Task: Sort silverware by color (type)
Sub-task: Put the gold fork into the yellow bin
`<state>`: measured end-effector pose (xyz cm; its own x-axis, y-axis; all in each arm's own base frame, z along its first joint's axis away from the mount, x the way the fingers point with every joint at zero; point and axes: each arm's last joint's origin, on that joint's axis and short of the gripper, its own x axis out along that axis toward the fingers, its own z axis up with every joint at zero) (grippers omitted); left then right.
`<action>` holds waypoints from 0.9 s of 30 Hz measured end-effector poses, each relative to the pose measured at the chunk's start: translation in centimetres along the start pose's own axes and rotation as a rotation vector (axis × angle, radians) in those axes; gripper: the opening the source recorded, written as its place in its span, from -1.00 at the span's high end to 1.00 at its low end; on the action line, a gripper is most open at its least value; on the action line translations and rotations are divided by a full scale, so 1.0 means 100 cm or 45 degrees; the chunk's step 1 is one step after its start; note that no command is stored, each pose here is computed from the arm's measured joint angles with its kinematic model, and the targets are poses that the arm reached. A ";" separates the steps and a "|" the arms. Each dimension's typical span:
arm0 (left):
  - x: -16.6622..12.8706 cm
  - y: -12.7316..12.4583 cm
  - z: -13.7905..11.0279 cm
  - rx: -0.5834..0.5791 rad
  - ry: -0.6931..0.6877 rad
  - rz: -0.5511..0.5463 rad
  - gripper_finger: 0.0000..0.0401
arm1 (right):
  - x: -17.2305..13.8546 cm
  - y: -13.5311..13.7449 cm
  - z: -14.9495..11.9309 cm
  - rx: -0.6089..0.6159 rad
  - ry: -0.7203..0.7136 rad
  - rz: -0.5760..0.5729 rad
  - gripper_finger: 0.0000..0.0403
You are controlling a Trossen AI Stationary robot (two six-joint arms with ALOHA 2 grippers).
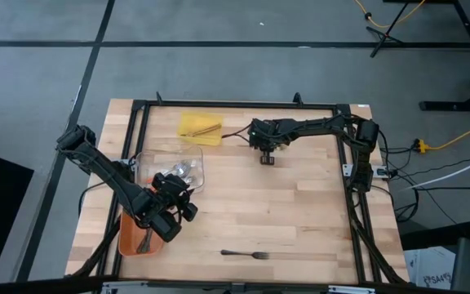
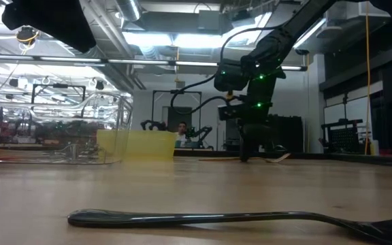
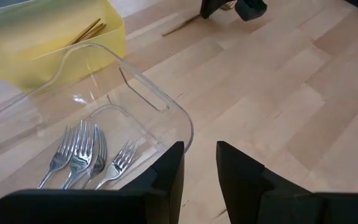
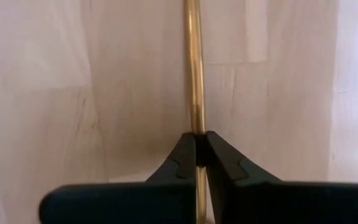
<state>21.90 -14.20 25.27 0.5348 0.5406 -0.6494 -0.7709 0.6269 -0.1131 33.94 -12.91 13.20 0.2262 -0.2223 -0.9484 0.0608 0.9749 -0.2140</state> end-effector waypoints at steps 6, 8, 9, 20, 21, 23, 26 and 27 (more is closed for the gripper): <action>0.000 0.000 0.000 0.000 0.000 0.000 0.56 | 0.001 -0.001 0.003 0.130 -0.043 -0.011 0.98; 0.000 0.000 0.000 -0.001 0.000 -0.001 0.56 | 0.001 -0.002 0.004 0.163 -0.060 -0.015 0.99; 0.000 0.000 0.000 0.000 0.000 0.000 0.56 | 0.001 -0.002 0.005 0.172 -0.064 -0.016 0.99; 0.000 0.000 0.000 -0.001 0.000 -0.001 0.56 | -0.028 -0.012 0.022 0.195 -0.212 -0.037 0.99; 0.000 0.000 0.000 -0.001 0.000 -0.001 0.56 | -0.032 -0.013 0.024 0.197 -0.229 -0.043 0.99; 0.000 0.000 0.000 -0.001 0.000 -0.001 0.56 | -0.042 -0.015 0.027 0.200 -0.257 -0.053 0.99; 0.000 0.000 0.000 -0.003 -0.003 0.001 0.56 | -0.061 -0.021 0.036 0.213 -0.354 -0.085 0.99; 0.001 0.000 0.001 -0.005 -0.009 0.004 0.56 | -0.068 -0.023 0.040 0.220 -0.393 -0.095 0.99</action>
<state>21.98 -14.09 25.29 0.5347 0.5462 -0.6447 -0.7738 0.6231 -0.1139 36.13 -13.71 21.05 0.4962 -0.3109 -0.8106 0.2456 0.9458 -0.2124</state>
